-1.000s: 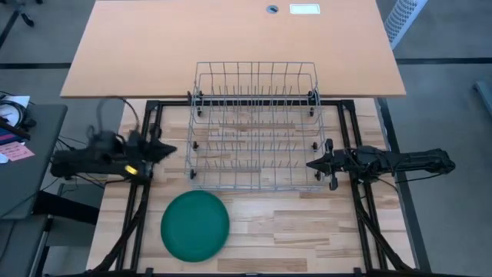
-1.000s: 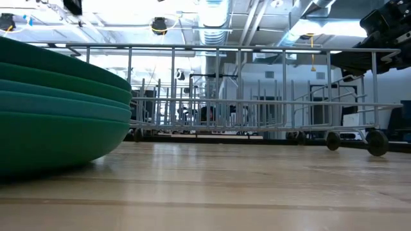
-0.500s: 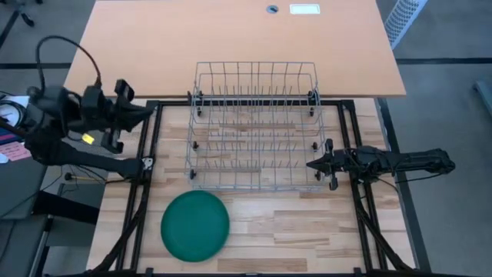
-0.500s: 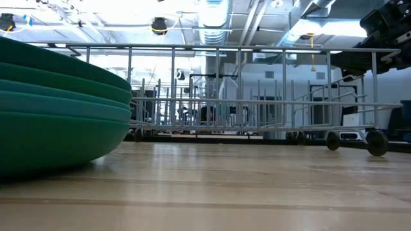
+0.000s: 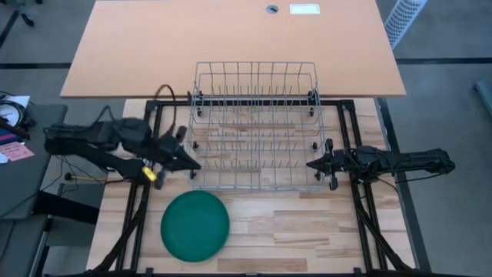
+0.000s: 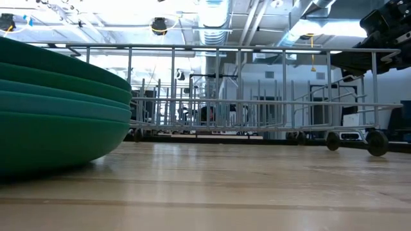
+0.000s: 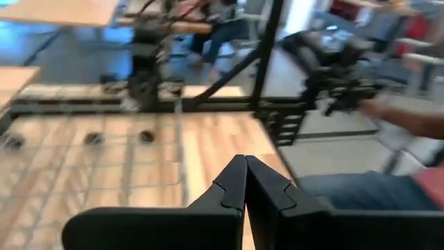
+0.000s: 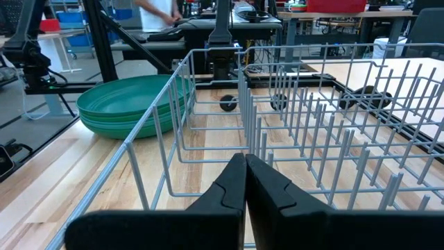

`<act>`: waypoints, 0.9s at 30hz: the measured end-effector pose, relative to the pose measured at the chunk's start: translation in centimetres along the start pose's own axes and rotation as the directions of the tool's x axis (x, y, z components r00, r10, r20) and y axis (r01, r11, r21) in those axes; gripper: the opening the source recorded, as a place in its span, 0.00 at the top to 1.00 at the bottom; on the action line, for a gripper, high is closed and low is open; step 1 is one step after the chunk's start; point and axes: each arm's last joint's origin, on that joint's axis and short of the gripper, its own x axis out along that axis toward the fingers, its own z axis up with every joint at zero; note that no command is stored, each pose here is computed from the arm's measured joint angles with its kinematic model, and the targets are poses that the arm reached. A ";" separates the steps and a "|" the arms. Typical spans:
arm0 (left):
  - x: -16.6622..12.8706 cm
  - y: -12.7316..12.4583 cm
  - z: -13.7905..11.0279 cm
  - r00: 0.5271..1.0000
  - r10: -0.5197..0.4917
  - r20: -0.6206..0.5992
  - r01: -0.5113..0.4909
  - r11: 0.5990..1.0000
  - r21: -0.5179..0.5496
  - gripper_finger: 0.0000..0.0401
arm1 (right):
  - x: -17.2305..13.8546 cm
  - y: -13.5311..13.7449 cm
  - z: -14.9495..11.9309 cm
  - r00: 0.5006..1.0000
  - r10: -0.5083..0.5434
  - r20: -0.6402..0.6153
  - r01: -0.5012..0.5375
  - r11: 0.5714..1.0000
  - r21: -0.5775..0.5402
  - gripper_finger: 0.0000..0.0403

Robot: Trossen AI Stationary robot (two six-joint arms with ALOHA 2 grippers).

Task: Sort dishes
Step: Put the dark blue plate in the dish rack

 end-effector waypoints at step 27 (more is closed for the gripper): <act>2.2 -2.4 -3.0 0.988 0.109 0.110 -0.120 0.988 0.096 1.00 | -0.8 -0.1 4.1 0.977 -0.006 0.214 -0.024 0.990 0.135 0.96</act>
